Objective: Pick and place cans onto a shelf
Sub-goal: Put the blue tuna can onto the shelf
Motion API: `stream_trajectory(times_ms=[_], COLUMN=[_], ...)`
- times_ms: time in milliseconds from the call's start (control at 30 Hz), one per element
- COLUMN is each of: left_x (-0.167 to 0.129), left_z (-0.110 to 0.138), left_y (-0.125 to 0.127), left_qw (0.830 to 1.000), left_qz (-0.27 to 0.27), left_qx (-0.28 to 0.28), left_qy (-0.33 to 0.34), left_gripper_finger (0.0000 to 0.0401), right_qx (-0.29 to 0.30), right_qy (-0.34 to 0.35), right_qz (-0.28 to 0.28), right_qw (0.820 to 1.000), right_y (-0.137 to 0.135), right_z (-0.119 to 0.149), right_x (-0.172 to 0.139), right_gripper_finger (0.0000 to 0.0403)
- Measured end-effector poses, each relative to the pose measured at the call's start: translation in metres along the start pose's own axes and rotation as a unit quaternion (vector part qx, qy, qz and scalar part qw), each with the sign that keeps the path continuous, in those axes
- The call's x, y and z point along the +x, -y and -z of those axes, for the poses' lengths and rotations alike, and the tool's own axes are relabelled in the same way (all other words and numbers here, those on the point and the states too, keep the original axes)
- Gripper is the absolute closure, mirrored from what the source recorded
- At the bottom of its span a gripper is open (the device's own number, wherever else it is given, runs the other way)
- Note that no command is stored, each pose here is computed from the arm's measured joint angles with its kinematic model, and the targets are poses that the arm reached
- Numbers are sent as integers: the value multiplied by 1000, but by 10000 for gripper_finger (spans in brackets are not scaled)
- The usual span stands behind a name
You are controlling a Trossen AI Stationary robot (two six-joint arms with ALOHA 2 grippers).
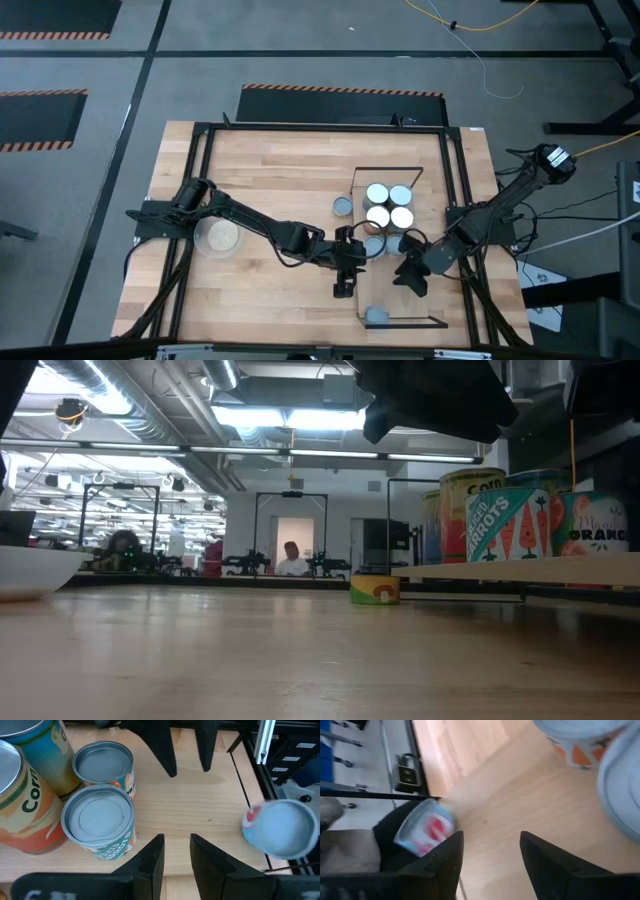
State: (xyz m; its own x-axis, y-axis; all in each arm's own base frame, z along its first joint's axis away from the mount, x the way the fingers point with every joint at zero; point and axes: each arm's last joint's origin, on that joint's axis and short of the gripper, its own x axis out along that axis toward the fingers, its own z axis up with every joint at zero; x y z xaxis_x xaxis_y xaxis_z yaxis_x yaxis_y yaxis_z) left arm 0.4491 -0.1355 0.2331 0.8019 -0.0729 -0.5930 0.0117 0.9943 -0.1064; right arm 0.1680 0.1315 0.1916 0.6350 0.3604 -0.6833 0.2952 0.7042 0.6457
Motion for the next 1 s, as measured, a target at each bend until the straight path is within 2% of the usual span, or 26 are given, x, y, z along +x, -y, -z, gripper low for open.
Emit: stream_trajectory(times_ms=[333,767,1000], left_x=[0,0,0], left_z=[0,1,1], left_y=[0,2,2], left_qw=[1000,1000,1000], left_qz=[0,1,1], left_qx=[0,2,2], left_qy=[-2,-5,-5], left_gripper_finger=[315,315,315], right_qx=[-8,-10,-55], right_qy=[17,16,26], right_qz=[-40,-43,-108], right_qw=[999,999,992], right_y=[-8,-8,-20], right_z=[-4,-4,-7], right_x=[-5,-5,-8], right_gripper_finger=[202,202,202])
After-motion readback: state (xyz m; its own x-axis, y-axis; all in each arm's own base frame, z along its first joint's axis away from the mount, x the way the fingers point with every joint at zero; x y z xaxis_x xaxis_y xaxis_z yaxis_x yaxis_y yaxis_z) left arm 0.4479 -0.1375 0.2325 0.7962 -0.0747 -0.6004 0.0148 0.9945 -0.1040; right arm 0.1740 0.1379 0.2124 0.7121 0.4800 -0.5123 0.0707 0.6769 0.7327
